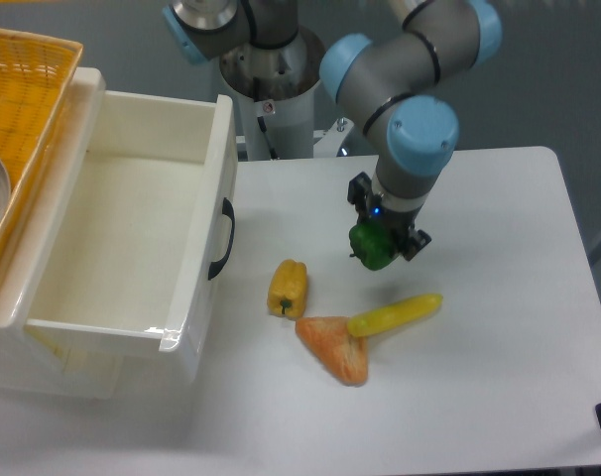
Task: Pick up the green chilies
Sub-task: 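Lift the gripped green bell pepper up off the table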
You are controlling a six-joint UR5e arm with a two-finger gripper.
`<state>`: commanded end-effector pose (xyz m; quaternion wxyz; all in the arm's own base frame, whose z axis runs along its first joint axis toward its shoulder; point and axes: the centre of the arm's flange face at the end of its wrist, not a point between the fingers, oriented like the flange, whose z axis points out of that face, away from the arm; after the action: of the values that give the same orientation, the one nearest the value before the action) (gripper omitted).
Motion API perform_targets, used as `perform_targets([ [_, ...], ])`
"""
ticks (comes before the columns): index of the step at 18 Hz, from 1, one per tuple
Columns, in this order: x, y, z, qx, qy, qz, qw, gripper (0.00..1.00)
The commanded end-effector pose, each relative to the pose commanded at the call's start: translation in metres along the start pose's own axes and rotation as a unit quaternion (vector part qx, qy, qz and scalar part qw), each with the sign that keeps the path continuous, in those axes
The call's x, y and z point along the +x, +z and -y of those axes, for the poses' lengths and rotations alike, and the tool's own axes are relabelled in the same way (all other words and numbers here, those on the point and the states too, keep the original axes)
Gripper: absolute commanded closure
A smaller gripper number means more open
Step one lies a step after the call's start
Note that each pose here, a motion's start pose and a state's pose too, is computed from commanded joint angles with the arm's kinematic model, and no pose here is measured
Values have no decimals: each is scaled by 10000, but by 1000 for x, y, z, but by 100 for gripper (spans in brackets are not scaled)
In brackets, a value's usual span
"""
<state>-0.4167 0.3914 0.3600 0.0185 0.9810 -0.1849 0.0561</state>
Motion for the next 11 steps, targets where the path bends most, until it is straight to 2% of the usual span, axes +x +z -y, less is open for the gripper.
perform_targets([
  [11, 21, -18, -17, 8, -91, -179, 9998, 54],
])
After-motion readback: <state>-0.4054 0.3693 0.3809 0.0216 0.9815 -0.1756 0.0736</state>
